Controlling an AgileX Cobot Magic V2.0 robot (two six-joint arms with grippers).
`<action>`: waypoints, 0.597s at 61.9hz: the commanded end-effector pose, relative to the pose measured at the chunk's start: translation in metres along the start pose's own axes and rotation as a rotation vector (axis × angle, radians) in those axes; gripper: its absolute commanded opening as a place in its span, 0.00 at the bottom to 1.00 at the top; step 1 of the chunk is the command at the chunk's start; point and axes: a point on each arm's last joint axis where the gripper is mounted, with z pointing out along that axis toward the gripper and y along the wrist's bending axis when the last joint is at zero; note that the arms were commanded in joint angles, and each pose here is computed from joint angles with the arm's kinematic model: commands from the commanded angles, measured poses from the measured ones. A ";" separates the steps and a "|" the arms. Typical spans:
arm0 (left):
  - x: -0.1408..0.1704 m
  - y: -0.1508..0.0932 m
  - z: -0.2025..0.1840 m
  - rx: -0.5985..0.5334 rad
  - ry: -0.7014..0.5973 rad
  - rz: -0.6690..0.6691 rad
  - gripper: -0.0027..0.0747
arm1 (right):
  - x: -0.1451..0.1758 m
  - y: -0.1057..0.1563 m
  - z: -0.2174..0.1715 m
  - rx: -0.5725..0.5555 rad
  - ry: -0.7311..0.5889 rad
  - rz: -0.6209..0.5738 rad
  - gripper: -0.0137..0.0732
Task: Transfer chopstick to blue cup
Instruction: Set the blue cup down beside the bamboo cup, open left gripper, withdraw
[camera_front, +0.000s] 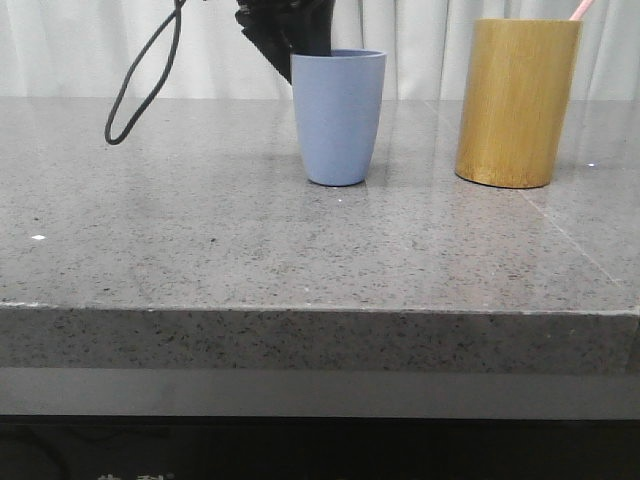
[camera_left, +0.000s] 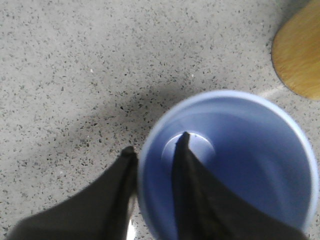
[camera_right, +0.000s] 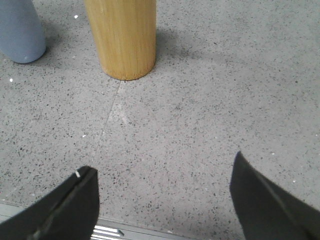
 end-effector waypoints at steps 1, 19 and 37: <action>-0.012 -0.005 -0.041 0.008 -0.140 -0.004 0.41 | -0.015 0.000 -0.004 0.008 -0.085 -0.014 0.80; -0.017 -0.006 -0.062 0.008 -0.165 0.000 0.37 | -0.046 -0.001 -0.008 0.012 -0.123 0.051 0.80; -0.023 -0.009 -0.113 0.024 -0.280 -0.017 0.37 | -0.089 -0.015 0.010 0.045 -0.122 0.187 0.80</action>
